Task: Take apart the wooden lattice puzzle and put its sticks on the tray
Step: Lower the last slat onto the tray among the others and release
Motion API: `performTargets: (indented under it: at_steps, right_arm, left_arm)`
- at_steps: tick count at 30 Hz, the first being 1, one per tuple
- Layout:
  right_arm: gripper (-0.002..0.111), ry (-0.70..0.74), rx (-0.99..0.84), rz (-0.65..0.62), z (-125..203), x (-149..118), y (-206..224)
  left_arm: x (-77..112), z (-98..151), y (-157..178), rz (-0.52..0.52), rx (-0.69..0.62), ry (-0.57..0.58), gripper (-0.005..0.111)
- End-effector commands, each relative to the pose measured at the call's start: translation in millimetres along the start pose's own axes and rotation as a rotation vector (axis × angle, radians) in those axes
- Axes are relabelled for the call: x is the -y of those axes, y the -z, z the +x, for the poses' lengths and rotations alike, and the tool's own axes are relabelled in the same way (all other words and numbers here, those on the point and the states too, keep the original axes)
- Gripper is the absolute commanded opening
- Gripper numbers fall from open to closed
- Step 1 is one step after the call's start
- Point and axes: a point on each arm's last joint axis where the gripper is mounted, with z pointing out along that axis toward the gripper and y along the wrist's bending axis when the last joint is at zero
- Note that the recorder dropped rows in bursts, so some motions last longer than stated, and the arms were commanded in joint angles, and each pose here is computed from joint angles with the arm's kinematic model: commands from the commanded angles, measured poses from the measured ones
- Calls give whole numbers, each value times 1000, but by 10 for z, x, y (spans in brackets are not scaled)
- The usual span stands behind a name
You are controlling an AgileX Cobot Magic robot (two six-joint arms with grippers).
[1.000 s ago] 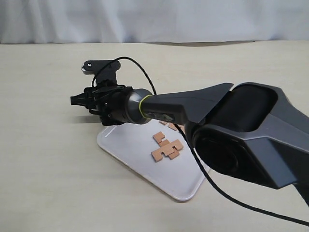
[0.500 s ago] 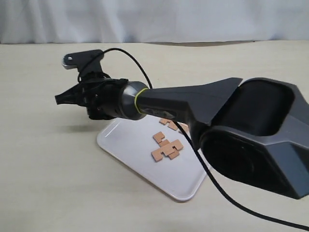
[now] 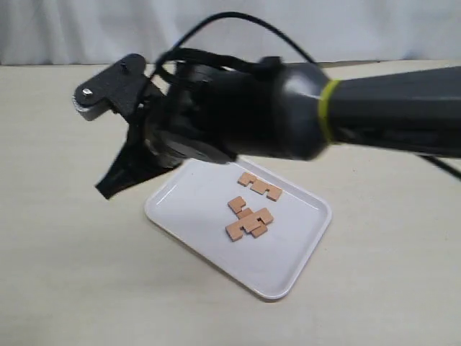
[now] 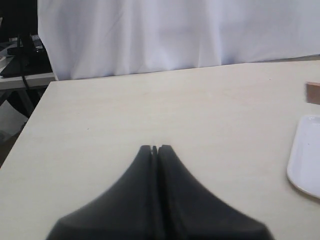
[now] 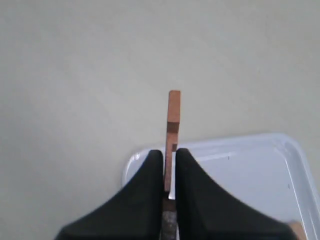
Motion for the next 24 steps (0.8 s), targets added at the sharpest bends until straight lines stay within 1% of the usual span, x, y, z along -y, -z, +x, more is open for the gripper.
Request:
performTargets:
  at_steps: [1, 6, 8, 10, 13, 20, 24]
  right_arm:
    - [4, -15, 55, -50, 566, 294, 442]
    - [4, -118, 161, -86, 1205, 638, 684]
    - [4, -162, 202, -93, 1374, 735, 706]
    - [4, -247, 242, -101, 1497, 814, 696]
    - [4, -285, 252, -98, 1598, 883, 645]
    - [4, -301, 220, -137, 1682, 836, 386]
    - [4, -285, 192, -146, 1718, 822, 253]
  left_arm:
    - [-1, -5, -1, -2, 8, 3, 0]
    - [-1, -1, -1, -2, 4, 3, 0]
    - [-1, -1, -1, -2, 4, 3, 0]
    - [-1, -1, -1, -2, 4, 3, 0]
    - [-1, -1, -1, -2, 4, 3, 0]
    - [0, 1, -1, -2, 2, 5, 0]
    - [0, 3, -1, -2, 0, 5, 0]
